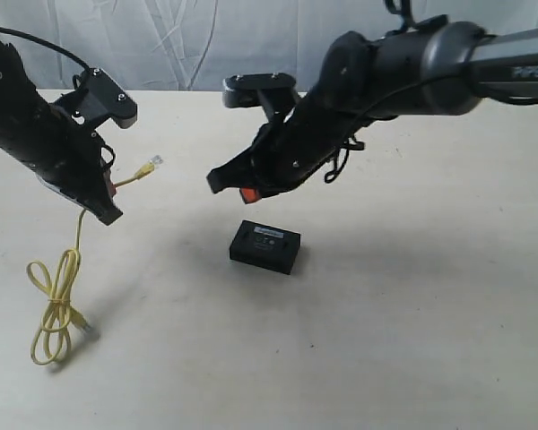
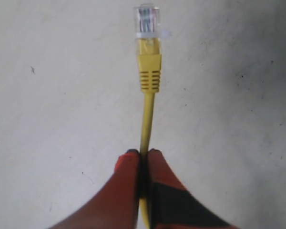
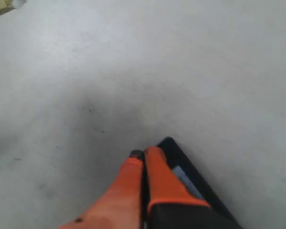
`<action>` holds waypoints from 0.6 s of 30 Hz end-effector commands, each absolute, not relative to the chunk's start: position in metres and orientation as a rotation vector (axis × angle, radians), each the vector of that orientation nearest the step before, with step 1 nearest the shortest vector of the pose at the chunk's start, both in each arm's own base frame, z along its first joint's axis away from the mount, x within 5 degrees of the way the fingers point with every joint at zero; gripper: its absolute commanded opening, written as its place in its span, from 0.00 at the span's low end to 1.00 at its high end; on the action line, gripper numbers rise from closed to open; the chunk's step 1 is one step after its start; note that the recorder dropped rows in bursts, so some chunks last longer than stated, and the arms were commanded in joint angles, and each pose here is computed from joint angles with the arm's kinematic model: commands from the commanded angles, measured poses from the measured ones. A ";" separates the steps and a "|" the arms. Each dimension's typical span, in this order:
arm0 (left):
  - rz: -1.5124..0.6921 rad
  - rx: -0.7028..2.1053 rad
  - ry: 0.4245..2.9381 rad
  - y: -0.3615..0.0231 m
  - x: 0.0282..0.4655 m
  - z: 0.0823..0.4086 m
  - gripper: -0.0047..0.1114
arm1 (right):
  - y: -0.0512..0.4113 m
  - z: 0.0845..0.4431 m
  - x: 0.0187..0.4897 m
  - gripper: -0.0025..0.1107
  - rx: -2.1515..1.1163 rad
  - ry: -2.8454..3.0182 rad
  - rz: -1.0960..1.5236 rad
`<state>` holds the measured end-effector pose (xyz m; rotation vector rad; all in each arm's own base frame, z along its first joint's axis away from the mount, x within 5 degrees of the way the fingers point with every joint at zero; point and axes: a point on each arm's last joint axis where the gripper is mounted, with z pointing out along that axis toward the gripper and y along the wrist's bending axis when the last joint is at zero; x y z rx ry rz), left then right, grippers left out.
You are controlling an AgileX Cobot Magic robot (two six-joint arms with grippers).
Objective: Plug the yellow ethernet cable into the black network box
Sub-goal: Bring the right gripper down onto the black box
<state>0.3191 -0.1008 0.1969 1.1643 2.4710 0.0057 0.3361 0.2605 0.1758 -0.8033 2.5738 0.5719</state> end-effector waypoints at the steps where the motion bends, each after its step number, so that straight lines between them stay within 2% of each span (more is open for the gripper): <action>1: 0.004 1.143 2.452 -0.101 0.320 0.202 0.04 | 0.285 0.157 0.346 0.02 -0.870 2.598 0.597; 8: -0.003 1.124 2.441 -0.102 0.321 0.203 0.04 | 0.294 0.135 0.348 0.02 -0.850 2.644 0.627; 13: -0.005 1.121 2.441 -0.102 0.321 0.203 0.04 | 0.283 0.129 0.352 0.02 -0.923 2.655 0.417; 18: -0.004 1.119 2.437 -0.102 0.322 0.203 0.04 | 0.276 0.127 0.350 0.02 -0.976 2.697 0.328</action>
